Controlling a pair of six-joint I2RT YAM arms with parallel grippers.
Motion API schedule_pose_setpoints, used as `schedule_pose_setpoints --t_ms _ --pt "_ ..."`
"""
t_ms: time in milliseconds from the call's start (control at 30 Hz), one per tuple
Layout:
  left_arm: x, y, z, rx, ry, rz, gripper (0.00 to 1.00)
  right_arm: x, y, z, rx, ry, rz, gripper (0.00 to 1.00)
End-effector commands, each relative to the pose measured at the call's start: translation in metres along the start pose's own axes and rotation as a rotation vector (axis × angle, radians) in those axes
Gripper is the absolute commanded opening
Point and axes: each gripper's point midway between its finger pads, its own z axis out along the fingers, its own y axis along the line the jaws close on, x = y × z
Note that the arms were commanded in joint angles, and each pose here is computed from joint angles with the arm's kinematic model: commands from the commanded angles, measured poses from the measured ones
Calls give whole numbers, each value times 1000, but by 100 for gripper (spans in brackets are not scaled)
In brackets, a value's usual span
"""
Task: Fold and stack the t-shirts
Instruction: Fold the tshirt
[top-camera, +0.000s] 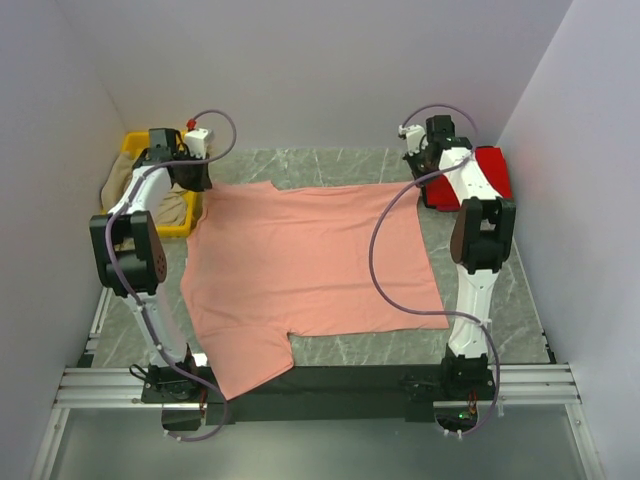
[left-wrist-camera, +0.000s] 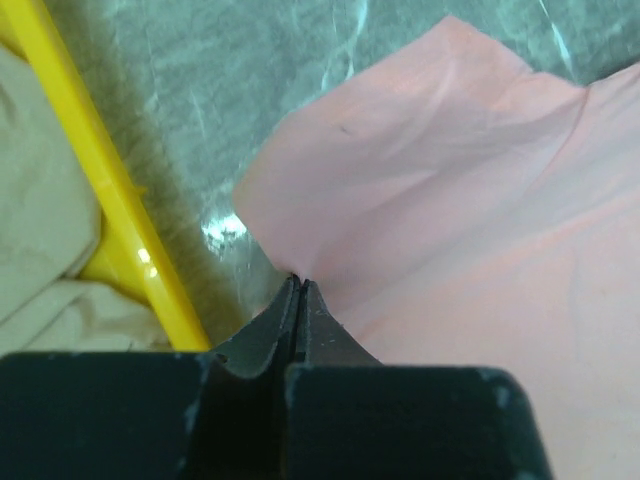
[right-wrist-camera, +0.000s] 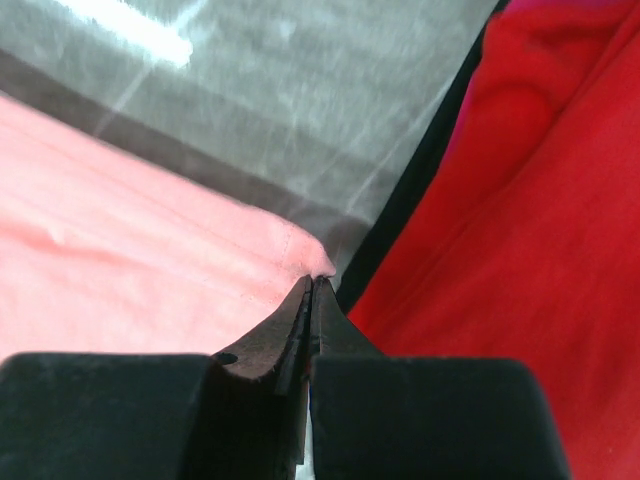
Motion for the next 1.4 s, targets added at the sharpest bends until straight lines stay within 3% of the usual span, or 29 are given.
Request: schedule_pose_setpoints --t_ms 0,167,567,967,1367 --pt "-28 -6 -41 17 -107 90 0 -16 -13 -49 35 -78 -28 0" --pt "-10 -18 -59 52 -90 143 0 -1 -1 -54 -6 -49 -51 0" --pt "78 -46 -80 92 64 194 0 41 18 -52 -69 44 -122 0" --pt "155 -34 -53 56 254 202 0 101 31 -17 -103 226 -174 0" --pt "189 -51 -35 92 367 226 0 121 43 -3 -115 312 -217 0"
